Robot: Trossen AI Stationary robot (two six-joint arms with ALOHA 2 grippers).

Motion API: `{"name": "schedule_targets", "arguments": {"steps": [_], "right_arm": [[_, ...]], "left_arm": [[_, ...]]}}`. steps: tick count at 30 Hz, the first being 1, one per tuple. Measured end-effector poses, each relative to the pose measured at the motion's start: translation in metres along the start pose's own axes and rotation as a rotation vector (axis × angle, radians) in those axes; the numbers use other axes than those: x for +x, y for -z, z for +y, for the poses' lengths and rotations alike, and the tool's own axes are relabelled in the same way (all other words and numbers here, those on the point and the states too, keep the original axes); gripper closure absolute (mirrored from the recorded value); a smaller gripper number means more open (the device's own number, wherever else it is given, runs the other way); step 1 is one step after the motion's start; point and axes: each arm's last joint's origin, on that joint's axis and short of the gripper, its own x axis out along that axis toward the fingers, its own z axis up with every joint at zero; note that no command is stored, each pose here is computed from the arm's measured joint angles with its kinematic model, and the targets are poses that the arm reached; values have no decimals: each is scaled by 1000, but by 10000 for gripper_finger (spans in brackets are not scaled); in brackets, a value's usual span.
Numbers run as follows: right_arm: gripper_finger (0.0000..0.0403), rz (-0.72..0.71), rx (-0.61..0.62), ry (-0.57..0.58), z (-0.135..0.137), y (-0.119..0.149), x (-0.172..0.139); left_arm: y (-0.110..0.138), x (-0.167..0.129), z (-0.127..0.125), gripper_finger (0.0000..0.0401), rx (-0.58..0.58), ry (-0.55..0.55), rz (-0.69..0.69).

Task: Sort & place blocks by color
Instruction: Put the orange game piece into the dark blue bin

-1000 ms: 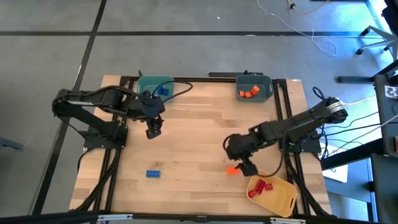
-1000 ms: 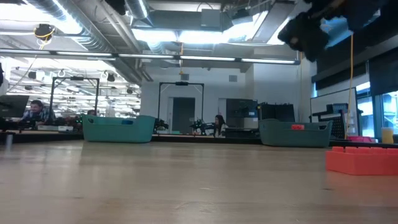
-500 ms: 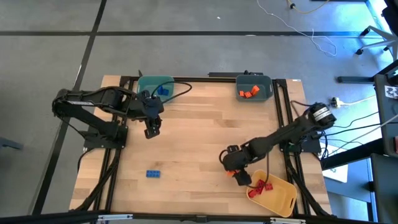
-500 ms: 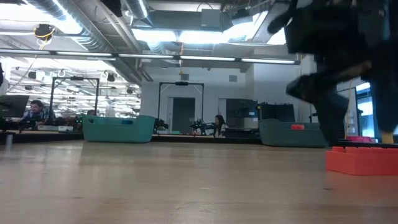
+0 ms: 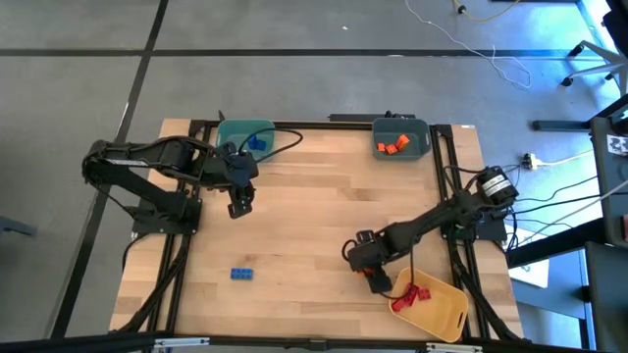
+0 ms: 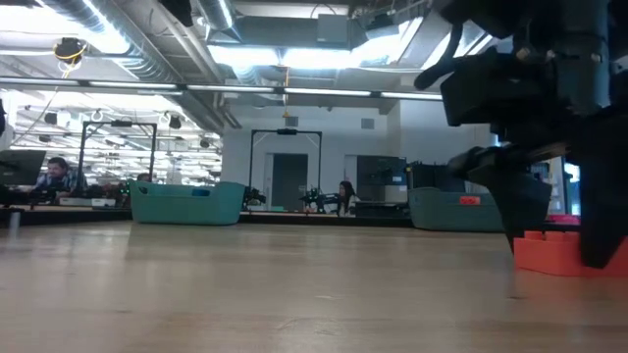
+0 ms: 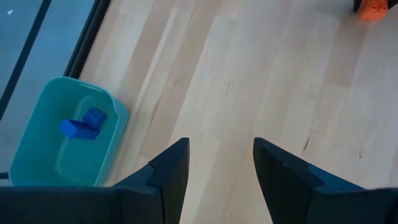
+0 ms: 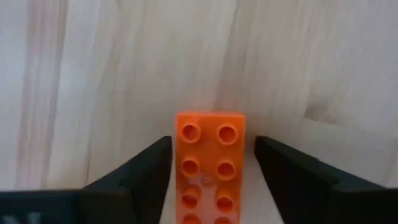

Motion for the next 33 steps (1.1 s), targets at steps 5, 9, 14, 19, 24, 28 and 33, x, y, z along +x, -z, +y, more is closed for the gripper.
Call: {"name": "schedule_targets", "arguments": {"steps": [5, 9, 14, 19, 24, 28, 33], "right_arm": [[265, -10, -4, 1, 1, -3, -2], [264, -17, -2, -3, 1, -4, -1], [264, -18, 12, -6, -1, -5, -2], [264, 12, 53, -18, -7, -14, -10], [264, -2, 67, 1, -17, -32, -28], [264, 27, 85, 17, -27, -42, -44], [264, 59, 119, 76, -43, -53, -69]], "left_arm": [[0, 0, 0, 231, -1, 0, 0], [0, 0, 0, 231, 0, 0, 0], [0, 0, 0, 231, 0, 0, 0], [0, 0, 0, 231, 0, 0, 0], [1, 0, 1, 231, 5, -6, 14], [3, 0, 1, 231, 17, -12, 29], [5, 0, 2, 231, 44, -19, 48]]}}
